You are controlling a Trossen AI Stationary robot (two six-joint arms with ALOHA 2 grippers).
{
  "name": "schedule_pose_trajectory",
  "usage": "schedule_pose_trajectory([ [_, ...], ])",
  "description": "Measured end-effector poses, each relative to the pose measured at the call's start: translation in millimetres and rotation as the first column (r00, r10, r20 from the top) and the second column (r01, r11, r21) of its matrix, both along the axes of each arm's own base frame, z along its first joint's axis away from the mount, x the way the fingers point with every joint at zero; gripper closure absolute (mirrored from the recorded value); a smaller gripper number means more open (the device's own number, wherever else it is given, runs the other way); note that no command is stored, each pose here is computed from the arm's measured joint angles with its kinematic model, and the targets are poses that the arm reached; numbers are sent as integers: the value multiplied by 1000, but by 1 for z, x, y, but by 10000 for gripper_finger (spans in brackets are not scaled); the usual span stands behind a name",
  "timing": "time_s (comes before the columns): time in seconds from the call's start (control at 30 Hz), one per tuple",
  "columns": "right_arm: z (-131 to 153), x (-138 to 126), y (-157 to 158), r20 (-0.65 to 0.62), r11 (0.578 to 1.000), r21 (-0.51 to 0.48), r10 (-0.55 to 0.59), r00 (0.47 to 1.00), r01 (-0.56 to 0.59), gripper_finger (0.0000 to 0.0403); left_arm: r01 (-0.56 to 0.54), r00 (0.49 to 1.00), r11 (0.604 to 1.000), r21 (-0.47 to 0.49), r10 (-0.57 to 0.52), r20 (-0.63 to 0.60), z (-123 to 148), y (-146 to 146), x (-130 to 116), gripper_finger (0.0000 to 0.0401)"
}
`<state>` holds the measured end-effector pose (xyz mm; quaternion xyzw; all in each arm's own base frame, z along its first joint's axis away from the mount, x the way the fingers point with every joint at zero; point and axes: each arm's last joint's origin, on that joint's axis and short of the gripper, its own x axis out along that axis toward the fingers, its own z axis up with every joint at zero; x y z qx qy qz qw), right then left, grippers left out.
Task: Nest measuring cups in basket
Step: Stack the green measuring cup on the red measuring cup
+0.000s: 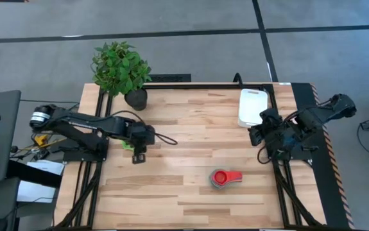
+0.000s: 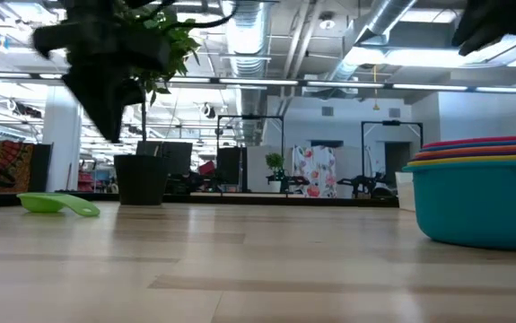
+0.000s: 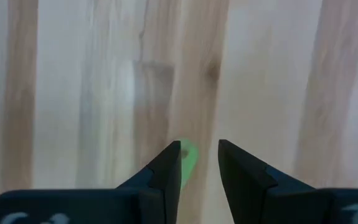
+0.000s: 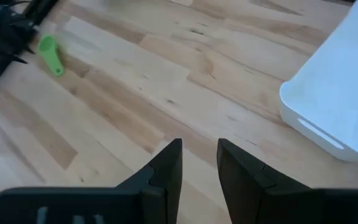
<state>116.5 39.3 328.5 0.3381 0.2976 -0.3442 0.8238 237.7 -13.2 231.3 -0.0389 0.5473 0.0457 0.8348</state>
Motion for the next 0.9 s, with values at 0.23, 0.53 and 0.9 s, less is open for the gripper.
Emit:
schedule_pose_trajectory([
  [0.23, -6, 14, -6, -71, 997, -58, -52, 996, 48, 278, 61, 994, 996, 68, -54, -90, -30, 13, -34, 308],
  [0.53, -13, 34, -14, -72, 982, -32, -190, 979, 188, 278, -90, 988, 994, 67, 98, -119, -45, 44, -43, 308],
  [0.9, -16, 53, -25, -65, 973, -22, -232, 970, 232, 278, -494, 852, 867, 71, 499, -161, -46, 78, -58, 308],
])
